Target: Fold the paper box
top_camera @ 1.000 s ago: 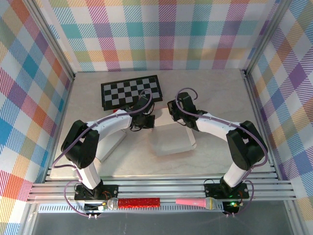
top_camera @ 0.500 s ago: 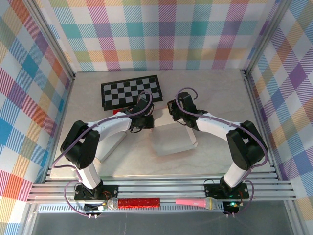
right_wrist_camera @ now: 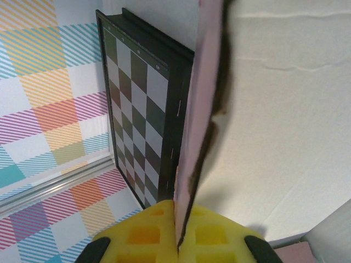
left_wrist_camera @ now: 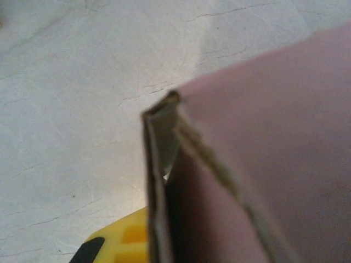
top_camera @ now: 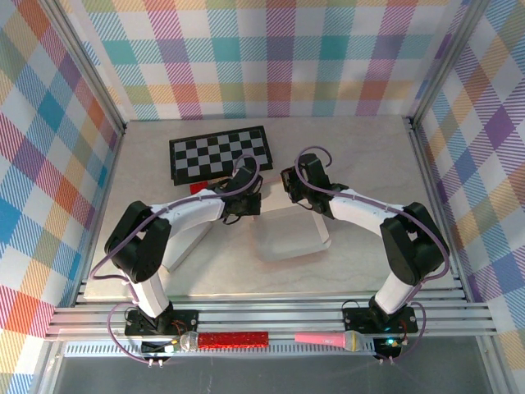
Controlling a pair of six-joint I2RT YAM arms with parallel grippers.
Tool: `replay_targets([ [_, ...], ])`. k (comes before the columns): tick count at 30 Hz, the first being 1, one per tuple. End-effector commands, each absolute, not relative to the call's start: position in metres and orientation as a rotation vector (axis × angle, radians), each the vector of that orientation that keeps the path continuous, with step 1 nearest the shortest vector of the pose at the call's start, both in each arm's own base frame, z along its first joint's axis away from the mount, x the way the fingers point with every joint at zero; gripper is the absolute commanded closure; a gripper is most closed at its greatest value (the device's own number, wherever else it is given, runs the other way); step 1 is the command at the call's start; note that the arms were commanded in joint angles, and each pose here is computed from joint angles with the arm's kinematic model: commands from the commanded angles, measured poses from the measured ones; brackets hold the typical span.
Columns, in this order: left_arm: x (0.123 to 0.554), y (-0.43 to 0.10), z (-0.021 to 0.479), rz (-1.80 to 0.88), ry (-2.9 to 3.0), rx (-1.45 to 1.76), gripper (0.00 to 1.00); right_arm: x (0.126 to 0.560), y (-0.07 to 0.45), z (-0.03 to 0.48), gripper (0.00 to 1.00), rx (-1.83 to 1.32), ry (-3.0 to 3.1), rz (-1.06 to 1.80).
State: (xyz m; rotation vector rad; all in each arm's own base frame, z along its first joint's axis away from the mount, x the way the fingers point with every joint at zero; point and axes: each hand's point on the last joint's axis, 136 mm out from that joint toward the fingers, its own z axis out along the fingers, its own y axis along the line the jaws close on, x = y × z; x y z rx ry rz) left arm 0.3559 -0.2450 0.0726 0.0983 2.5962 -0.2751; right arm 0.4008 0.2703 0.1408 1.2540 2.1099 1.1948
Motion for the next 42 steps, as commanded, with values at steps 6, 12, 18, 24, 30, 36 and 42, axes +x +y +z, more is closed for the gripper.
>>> replay_targets([
  [6,0.361,-0.241,0.067,-0.139,2.568,0.0,1.0,0.391,0.271,0.133,1.0,1.28,2.178,1.153],
  [12,0.362,-0.237,0.1,-0.139,2.534,0.021,1.0,0.387,0.257,0.195,0.39,1.111,2.163,1.093],
  [18,0.354,-0.24,0.131,-0.209,2.601,0.112,1.0,0.373,0.205,0.285,0.31,0.904,2.131,1.008],
  [24,0.343,-0.246,0.153,-0.327,2.635,0.156,1.0,0.374,0.165,0.305,0.38,0.777,2.164,1.002],
  [30,0.34,-0.258,0.168,-0.552,2.648,0.164,1.0,0.375,0.131,0.316,0.38,0.617,2.205,0.911],
  [36,0.347,-0.275,0.177,-0.972,2.635,0.17,1.0,0.374,0.101,0.317,0.45,0.342,2.136,1.127],
  [42,0.372,-0.27,0.174,-1.169,2.609,0.125,1.0,0.385,0.109,0.299,0.51,0.162,2.109,1.365],
])
